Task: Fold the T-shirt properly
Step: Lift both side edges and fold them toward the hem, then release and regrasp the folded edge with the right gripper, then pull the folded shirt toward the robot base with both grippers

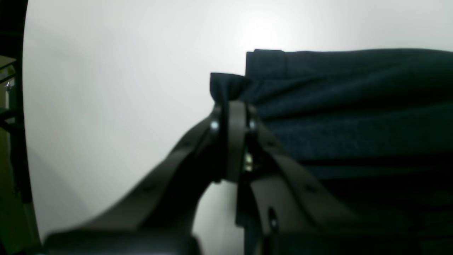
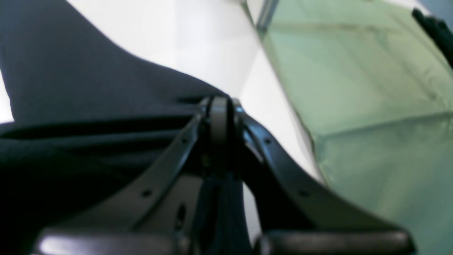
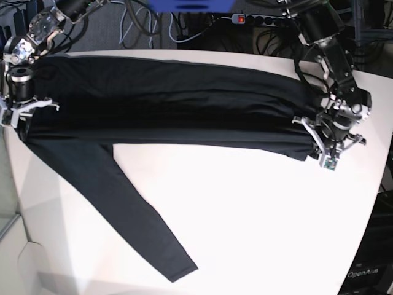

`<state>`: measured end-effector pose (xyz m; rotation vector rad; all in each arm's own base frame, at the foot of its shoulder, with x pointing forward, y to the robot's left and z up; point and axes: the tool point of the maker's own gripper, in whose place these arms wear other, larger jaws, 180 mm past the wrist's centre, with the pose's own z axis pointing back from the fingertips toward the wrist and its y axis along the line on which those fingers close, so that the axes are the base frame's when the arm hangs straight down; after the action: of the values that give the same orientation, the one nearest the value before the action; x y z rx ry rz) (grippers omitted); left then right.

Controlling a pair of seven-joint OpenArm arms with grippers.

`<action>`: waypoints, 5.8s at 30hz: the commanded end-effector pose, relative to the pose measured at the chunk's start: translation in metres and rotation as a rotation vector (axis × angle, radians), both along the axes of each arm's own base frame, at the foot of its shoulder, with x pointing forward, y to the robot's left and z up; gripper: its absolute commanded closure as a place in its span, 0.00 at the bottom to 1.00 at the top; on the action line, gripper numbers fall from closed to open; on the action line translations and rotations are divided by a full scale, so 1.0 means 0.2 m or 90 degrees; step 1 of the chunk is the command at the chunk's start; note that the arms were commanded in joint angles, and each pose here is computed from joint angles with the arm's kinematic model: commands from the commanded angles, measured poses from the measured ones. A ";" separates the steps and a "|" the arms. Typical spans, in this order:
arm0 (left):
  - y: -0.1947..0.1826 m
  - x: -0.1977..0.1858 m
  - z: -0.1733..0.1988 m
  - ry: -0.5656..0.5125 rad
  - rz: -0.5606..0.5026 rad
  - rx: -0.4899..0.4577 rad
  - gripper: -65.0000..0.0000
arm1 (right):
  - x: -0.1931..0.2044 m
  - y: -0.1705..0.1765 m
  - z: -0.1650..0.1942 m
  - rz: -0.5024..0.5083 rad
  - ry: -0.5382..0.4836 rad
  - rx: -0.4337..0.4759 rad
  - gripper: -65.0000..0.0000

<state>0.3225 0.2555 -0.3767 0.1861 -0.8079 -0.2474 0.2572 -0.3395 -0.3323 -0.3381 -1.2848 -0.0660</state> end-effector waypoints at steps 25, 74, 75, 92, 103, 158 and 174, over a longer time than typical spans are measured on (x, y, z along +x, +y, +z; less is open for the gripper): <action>0.17 -0.09 0.04 -0.012 0.062 0.007 1.00 | -0.22 0.13 -0.01 0.007 -0.067 0.006 1.00; 0.14 -0.11 -0.08 0.009 0.056 -0.025 1.00 | 0.17 0.81 -0.23 0.244 0.281 -0.054 0.49; 0.14 -0.11 -0.08 0.009 0.056 -0.025 1.00 | 0.16 0.82 -0.24 0.245 0.285 -0.054 0.49; 0.14 -0.09 -0.06 0.001 0.056 -0.026 1.00 | 0.13 0.86 -0.39 0.260 0.327 -0.016 0.49; 0.14 -0.08 -0.06 -0.001 0.056 -0.026 1.00 | 0.14 0.98 -0.42 0.304 0.334 -0.011 0.63; 0.14 -0.09 -0.06 -0.001 0.057 -0.025 1.00 | -0.17 0.39 -0.04 0.122 0.231 -0.138 1.00; 0.19 -0.12 0.01 -0.011 0.060 0.007 1.00 | -0.41 0.52 -0.06 0.177 0.173 -0.072 1.00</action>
<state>0.2887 0.2895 -0.3916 0.2139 -0.7559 -0.1604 0.1723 -0.2334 -0.3550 -0.2425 -1.0124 0.2817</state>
